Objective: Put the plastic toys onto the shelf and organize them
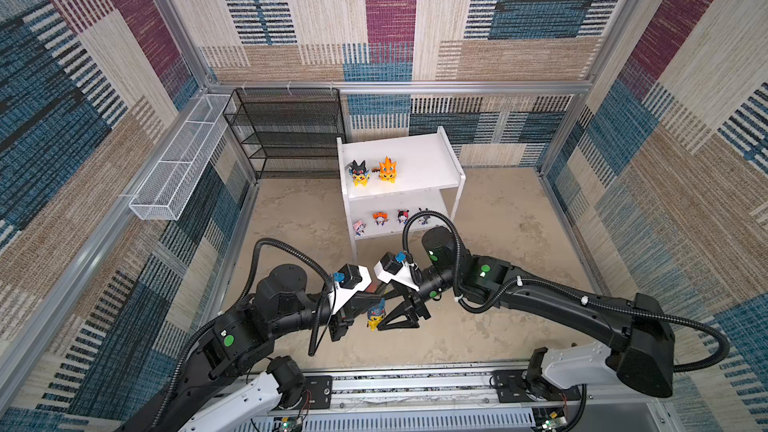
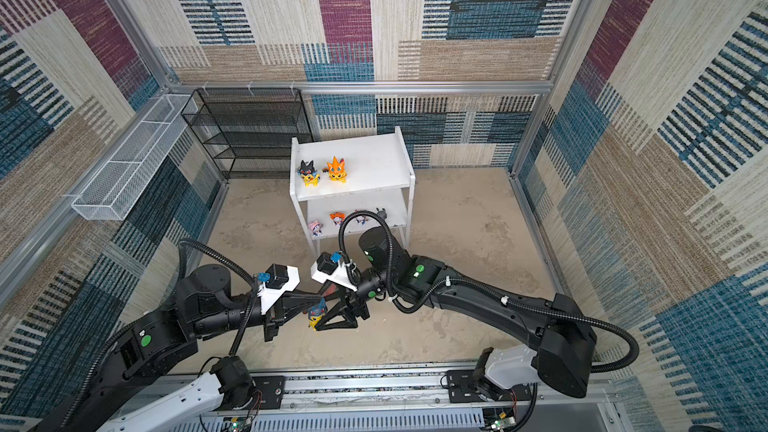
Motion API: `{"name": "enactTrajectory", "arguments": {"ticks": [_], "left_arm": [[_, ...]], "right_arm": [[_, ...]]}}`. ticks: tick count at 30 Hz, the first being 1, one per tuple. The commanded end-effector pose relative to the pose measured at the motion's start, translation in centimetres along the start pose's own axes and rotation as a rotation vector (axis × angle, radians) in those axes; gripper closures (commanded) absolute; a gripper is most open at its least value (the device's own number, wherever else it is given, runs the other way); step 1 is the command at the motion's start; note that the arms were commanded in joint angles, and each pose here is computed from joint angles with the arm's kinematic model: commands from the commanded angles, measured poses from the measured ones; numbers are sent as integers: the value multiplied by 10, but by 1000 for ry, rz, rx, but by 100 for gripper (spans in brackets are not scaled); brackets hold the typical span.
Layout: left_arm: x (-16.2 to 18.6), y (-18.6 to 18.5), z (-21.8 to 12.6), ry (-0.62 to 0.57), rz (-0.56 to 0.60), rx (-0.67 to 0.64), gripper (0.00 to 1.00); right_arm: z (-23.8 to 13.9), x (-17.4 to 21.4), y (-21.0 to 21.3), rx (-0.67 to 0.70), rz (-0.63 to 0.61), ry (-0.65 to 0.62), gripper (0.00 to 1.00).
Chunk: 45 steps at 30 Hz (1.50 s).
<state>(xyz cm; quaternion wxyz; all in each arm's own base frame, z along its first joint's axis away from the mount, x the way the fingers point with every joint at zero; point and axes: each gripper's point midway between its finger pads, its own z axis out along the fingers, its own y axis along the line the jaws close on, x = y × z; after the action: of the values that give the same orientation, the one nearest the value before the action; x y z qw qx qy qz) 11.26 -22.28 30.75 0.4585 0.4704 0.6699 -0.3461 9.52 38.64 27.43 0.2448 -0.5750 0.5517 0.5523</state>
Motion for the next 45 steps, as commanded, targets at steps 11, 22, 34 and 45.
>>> {"name": "enactTrajectory", "arguments": {"ticks": [11,22,34,45], "left_arm": [[-10,-1,-2,-46,22,1,100],[-9,1,-4,-47,25,-10,100],[-10,5,-6,-51,17,-42,100],[-14,15,-26,-99,29,-148,30]], "right_arm": [[7,-11,0,-13,-32,-27,30],[12,-4,-8,11,-17,-3,40],[8,-8,-13,66,-32,10,61],[-29,-25,-31,266,-116,41,63]]}}
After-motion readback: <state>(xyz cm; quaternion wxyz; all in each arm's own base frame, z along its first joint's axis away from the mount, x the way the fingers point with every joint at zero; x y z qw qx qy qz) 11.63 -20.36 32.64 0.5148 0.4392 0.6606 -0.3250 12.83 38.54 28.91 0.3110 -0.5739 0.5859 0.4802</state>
